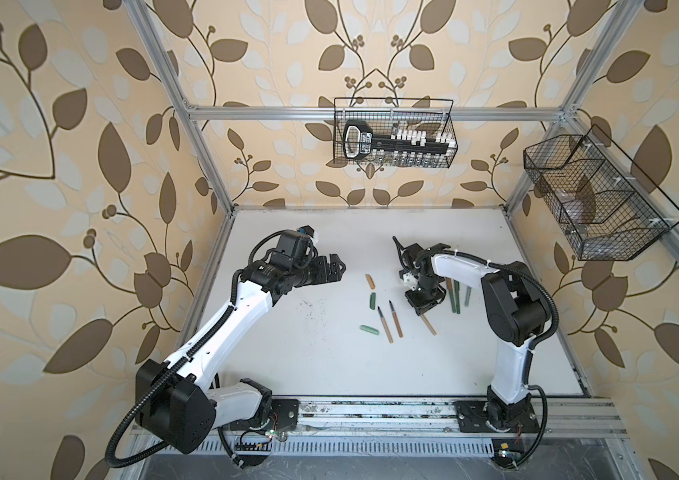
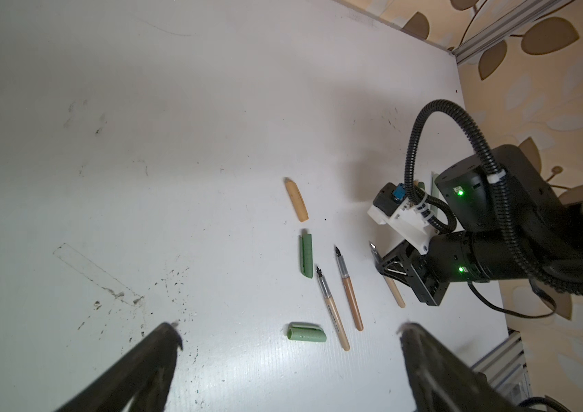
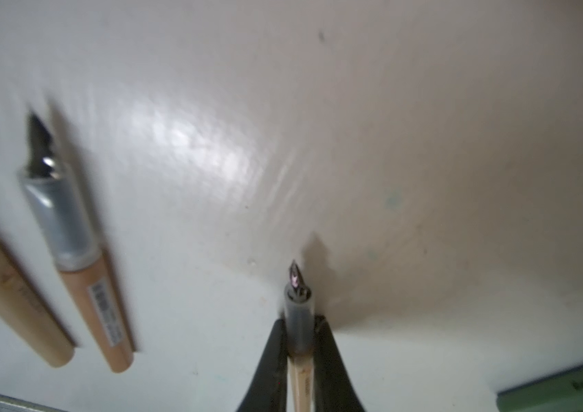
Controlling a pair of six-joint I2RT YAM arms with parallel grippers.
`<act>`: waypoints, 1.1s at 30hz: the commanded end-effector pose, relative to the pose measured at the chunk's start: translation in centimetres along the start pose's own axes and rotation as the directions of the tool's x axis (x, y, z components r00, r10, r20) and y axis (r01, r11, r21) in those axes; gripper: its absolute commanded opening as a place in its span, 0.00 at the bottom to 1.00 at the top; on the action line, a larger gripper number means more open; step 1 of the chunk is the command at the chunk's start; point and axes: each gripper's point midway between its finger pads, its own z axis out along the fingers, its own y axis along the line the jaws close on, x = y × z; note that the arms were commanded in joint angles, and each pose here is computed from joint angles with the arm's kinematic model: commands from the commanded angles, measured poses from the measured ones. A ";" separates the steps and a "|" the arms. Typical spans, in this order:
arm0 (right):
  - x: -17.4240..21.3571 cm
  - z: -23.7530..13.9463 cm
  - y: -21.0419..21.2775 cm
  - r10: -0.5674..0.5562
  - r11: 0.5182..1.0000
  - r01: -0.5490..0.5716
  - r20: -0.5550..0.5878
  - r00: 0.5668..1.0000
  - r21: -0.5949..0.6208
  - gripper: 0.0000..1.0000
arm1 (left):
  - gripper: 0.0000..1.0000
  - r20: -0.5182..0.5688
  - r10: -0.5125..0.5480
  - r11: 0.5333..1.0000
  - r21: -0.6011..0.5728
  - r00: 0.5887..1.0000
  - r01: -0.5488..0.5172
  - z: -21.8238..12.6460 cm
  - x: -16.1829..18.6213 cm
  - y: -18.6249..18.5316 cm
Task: Insert the pens into the pen caps
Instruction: 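Grasp the wooden fountain pen by its end with the right gripper and lift, then grasp the tan cap with the left gripper while the right holds the pen upright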
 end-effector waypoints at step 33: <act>5.4 2.4 3.0 0.064 0.998 -0.065 -0.036 0.997 -0.020 0.15 | 0.69 -0.302 -0.255 0.966 -0.043 0.918 0.254 20.8 2.6 -1.7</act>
